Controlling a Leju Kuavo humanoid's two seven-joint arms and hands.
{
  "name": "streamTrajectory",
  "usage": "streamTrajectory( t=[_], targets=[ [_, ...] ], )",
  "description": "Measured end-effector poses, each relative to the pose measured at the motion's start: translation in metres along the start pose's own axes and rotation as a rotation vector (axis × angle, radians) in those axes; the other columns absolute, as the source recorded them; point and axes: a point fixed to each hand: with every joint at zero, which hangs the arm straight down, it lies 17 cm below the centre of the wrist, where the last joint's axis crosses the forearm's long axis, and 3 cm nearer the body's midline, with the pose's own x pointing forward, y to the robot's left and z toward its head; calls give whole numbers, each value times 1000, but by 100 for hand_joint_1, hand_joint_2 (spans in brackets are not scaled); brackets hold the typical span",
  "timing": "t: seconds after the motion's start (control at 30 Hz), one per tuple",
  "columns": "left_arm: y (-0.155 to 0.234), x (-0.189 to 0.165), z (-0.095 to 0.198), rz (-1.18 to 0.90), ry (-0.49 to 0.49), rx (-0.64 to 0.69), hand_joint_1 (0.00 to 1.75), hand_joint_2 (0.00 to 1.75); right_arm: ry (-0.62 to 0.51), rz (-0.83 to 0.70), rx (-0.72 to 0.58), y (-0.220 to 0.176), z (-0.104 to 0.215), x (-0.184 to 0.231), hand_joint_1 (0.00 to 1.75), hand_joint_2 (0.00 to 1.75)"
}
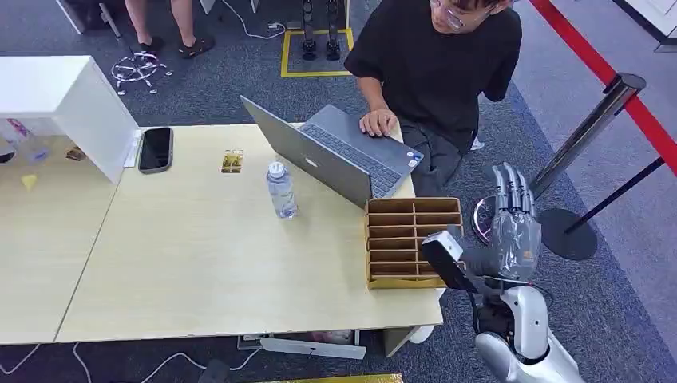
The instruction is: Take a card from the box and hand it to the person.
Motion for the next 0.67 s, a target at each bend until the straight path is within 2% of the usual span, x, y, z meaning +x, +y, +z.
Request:
streamTrajectory(
  t=[0.33, 0.67],
  targets=[
    [-1, -6, 2, 10, 10, 2, 0, 0, 87, -254, 99, 46, 26, 9, 0, 175],
    [-1, -8, 3, 9, 10, 10, 0, 0, 85, -317, 145, 68, 45, 22, 0, 175]
  ],
)
